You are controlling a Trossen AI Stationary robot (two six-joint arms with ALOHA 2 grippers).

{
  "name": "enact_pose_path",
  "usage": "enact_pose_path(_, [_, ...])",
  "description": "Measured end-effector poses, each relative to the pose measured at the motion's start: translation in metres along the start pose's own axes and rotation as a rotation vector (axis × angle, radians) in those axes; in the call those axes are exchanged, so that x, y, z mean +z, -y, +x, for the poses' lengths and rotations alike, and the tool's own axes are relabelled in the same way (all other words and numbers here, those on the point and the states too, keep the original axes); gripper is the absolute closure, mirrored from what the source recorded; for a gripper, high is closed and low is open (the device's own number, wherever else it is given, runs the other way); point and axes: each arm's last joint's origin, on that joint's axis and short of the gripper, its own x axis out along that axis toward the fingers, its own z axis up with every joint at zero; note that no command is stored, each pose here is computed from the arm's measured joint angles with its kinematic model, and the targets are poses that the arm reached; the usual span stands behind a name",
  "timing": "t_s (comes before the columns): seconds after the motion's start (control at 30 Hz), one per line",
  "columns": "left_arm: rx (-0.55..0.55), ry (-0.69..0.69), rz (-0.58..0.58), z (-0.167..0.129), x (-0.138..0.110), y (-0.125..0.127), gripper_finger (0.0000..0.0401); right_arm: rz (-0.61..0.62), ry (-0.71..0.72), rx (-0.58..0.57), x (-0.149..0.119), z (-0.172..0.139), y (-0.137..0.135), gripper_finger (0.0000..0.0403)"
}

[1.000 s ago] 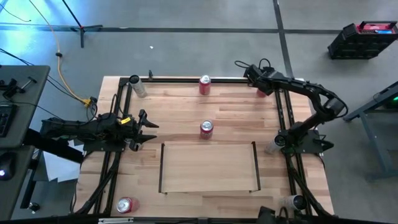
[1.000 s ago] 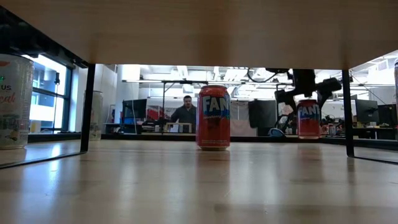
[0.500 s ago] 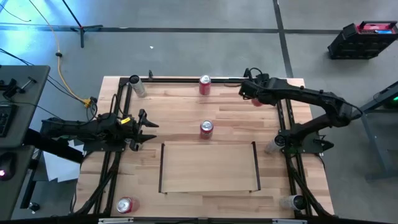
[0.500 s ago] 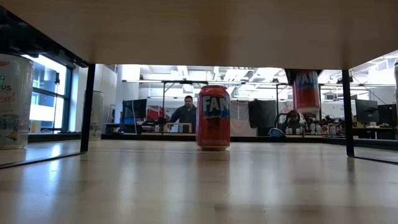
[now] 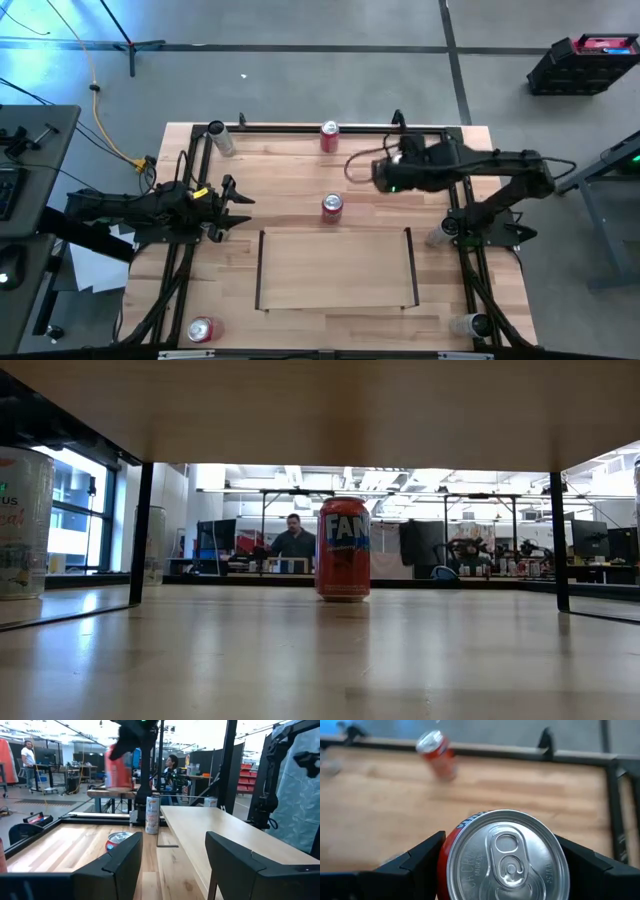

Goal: Place canned beverage on shelf
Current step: Put the top right red soda can on the shelf

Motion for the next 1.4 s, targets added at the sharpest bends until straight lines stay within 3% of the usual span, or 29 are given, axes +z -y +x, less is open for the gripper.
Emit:
enact_pose_path(0.33, [0.000,-0.003,-0.011,0.000,0.000,0.000,0.0192,-0.076,-0.148,0.129,-0.053,-0.036,-0.069,0.0112])
enact_pose_path(0.5, [0.002,-0.033,-0.030,0.000,-0.003,0.000,0.0192,-0.044,-0.171,0.205,-0.080,-0.056,-0.090,0.0112])
enact_pose_path(0.7, [0.003,-0.046,-0.050,0.000,-0.004,0.000,0.0192,-0.014,-0.188,0.190,-0.112,-0.058,-0.100,0.0112])
enact_pose_path(0.87, [0.003,-0.047,-0.067,0.000,-0.004,0.000,0.0192,-0.053,-0.187,0.183,-0.123,-0.056,-0.103,0.0112])
enact_pose_path(1.4, [0.006,-0.055,-0.148,0.000,-0.005,0.000,0.0192,-0.474,-0.048,0.232,-0.117,-0.062,-0.095,0.0112])
